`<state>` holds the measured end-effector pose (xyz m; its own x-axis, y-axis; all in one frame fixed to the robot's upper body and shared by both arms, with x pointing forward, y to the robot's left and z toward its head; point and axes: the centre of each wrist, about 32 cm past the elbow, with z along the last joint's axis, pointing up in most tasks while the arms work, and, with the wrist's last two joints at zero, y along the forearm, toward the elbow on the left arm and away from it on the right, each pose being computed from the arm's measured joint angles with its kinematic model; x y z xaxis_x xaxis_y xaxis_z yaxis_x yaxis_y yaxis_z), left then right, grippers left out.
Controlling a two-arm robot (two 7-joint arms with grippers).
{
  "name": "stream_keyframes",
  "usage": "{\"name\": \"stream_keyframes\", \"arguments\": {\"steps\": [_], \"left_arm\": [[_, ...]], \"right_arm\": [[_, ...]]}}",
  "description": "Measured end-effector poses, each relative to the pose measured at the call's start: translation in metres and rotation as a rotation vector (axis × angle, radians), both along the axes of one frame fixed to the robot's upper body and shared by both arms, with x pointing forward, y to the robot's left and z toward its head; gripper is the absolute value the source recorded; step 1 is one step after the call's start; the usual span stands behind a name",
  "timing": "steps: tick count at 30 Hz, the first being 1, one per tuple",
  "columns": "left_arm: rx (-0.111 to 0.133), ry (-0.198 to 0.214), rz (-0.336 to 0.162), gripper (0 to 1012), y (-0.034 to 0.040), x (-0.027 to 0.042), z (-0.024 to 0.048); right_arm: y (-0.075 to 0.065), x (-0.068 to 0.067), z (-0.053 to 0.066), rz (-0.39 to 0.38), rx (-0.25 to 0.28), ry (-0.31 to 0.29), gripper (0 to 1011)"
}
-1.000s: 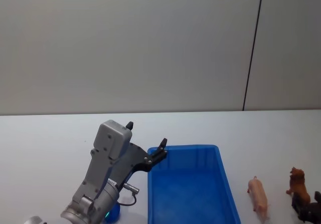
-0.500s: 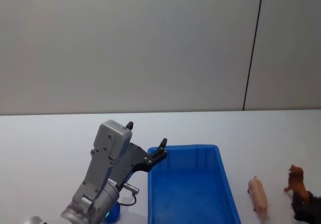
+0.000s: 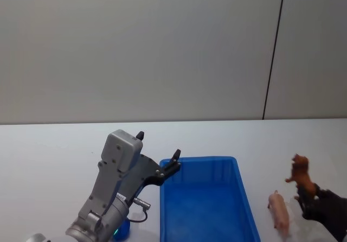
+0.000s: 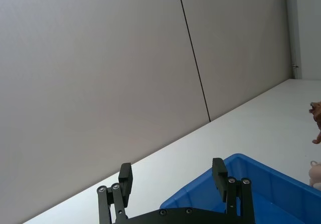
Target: Pick up the two dolls from the table and place them into the box.
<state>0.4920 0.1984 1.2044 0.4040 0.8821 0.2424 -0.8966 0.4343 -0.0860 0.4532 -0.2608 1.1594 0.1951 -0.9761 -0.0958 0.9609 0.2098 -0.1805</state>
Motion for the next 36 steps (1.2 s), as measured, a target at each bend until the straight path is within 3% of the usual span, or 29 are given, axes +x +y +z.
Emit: {"name": "stream_keyframes", "arguments": {"steps": [12,23,31,36], "left_arm": [[0.0,0.0,0.0,1001,0.0,0.0,0.0],[0.0,0.0,0.0,1001,0.0,0.0,0.0],[0.0,0.0,0.0,1001,0.0,0.0,0.0],[0.0,0.0,0.0,1001,0.0,0.0,0.0]], "right_arm": [[0.017,0.007,0.018,0.17,0.047,-0.069,286],[0.038,0.013,0.029,0.336,0.078,-0.095,303],[0.063,0.021,0.035,0.466,0.098,-0.096,548],[0.076,0.025,0.037,0.509,0.102,-0.089,692]]}}
